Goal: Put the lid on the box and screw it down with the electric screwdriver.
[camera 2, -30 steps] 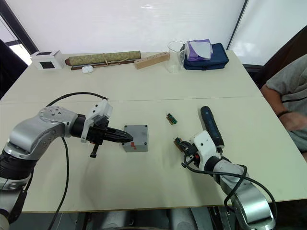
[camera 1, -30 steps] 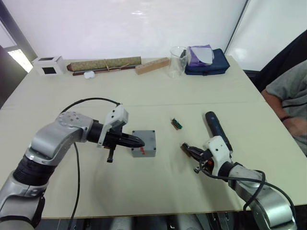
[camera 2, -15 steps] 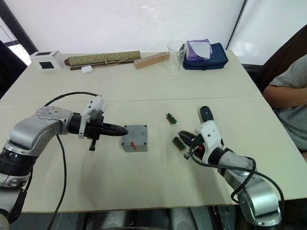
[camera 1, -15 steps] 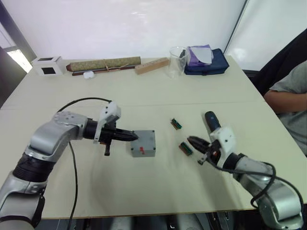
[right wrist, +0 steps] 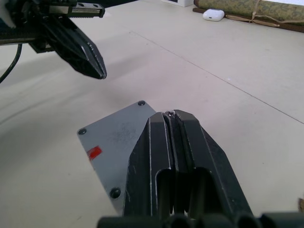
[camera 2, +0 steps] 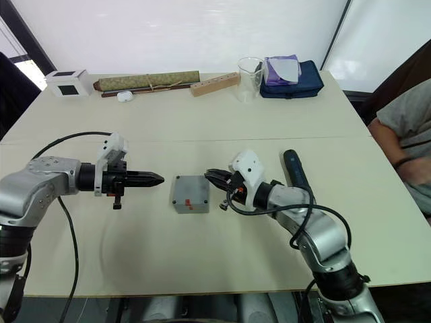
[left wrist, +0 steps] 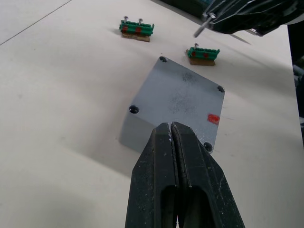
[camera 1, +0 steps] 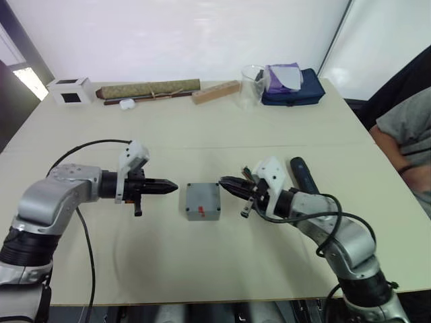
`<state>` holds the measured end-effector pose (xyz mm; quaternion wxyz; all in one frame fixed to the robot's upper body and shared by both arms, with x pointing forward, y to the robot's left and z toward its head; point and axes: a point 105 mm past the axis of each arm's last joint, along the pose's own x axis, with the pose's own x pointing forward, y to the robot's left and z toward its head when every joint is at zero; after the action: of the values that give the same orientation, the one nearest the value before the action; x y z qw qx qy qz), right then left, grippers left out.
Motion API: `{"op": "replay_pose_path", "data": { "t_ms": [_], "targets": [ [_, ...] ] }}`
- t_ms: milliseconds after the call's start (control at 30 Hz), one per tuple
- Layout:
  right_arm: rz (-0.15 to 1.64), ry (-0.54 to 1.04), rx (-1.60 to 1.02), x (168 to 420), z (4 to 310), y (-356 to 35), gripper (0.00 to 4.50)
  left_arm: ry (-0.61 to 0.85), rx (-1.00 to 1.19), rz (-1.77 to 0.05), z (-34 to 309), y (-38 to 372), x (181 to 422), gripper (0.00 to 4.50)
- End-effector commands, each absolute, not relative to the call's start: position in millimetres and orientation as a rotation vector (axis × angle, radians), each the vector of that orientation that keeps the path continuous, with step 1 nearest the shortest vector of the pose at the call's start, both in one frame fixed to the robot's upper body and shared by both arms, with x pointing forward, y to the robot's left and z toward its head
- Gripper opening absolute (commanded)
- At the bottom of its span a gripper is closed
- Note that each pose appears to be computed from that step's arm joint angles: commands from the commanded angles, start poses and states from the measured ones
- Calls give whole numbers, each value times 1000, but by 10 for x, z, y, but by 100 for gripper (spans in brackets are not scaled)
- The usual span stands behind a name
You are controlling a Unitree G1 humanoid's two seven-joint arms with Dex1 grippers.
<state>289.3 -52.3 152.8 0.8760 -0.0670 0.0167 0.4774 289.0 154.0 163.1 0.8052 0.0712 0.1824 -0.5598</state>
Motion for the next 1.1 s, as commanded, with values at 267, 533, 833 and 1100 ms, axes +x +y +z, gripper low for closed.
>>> {"op": "replay_pose_path", "data": {
  "t_ms": [267, 533, 833, 1100],
  "targets": [
    [1023, 3, -158, 2921, 1487, -412, 2, 347, 170, -1192, 1709, 1491, 2842, 0],
    [997, 17, -181, 2979, 1416, -432, 2, 345, 173, -1198, 1717, 1471, 2856, 0],
    [976, 17, -189, 3018, 1405, -489, 2, 338, 158, -1205, 1749, 1448, 2860, 0],
    [968, 11, -187, 3040, 1425, -491, 2, 335, 158, -1212, 1740, 1419, 2864, 0]
  ]
}}
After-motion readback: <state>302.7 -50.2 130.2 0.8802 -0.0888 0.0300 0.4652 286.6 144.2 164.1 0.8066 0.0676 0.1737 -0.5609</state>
